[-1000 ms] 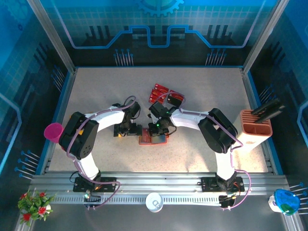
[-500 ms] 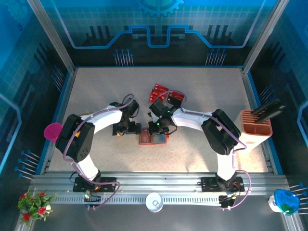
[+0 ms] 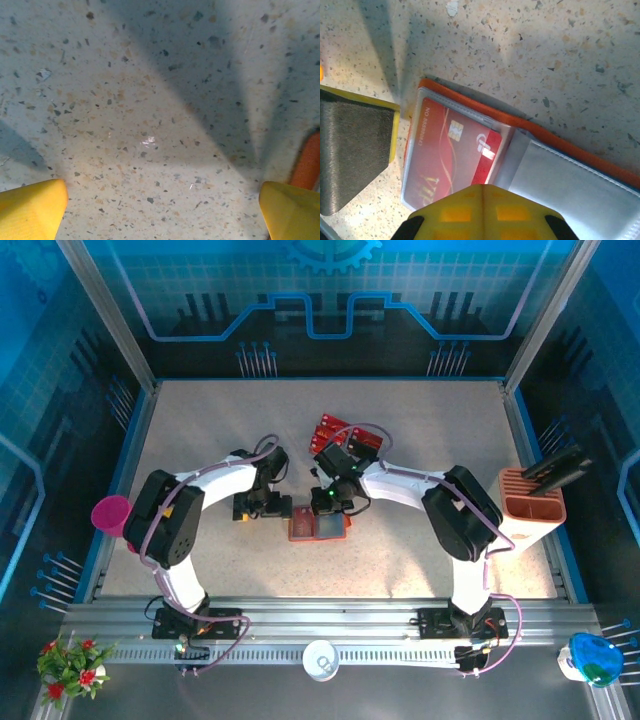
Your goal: Put the credit cards into the card holder
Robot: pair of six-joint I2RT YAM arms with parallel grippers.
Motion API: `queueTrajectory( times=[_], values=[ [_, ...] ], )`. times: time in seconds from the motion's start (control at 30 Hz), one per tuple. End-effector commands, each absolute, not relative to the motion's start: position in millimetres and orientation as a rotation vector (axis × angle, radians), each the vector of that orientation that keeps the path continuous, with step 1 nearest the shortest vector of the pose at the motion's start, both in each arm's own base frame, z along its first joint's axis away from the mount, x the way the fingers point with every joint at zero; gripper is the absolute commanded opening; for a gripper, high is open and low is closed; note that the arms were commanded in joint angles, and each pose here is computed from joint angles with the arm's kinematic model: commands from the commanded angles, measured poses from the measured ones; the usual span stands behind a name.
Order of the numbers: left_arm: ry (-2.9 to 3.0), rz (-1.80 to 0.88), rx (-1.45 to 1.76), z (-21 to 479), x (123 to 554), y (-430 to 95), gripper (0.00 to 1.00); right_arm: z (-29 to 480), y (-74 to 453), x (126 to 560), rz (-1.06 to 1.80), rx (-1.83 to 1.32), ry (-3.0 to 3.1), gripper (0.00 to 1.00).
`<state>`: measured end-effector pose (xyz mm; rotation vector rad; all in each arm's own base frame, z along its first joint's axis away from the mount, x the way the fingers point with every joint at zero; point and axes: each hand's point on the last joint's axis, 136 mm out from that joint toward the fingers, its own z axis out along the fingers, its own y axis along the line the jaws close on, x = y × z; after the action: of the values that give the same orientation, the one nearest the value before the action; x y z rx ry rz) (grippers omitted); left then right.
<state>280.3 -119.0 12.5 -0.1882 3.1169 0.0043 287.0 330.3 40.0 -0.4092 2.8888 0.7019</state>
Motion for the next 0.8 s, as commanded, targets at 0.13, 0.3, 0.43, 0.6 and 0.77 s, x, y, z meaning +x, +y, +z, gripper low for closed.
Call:
queueTrajectory(
  times=[0.13,0.3,0.43,0.6,0.77],
  values=[
    [3.155,0.044,-0.156,0.4,275.6,-113.4,0.99,31.9,338.8,287.3,0.706,-0.433,2.921,0.0],
    [3.171,0.042,-0.149,-4.8,273.6,-113.8,0.99,22.8,341.7,285.4,0.697,-0.452,2.946,0.0],
    [3.175,0.04,-0.143,-7.1,272.3,-114.4,0.99,15.3,345.0,281.1,0.698,-0.467,2.97,0.0],
    [3.176,0.029,-0.144,-8.0,272.3,-115.5,0.99,13.5,350.3,276.9,0.706,-0.478,2.977,0.0],
    [3.176,0.023,-0.143,-8.8,272.3,-116.3,0.99,13.0,357.6,275.8,0.737,-0.477,2.981,0.0]
  ],
)
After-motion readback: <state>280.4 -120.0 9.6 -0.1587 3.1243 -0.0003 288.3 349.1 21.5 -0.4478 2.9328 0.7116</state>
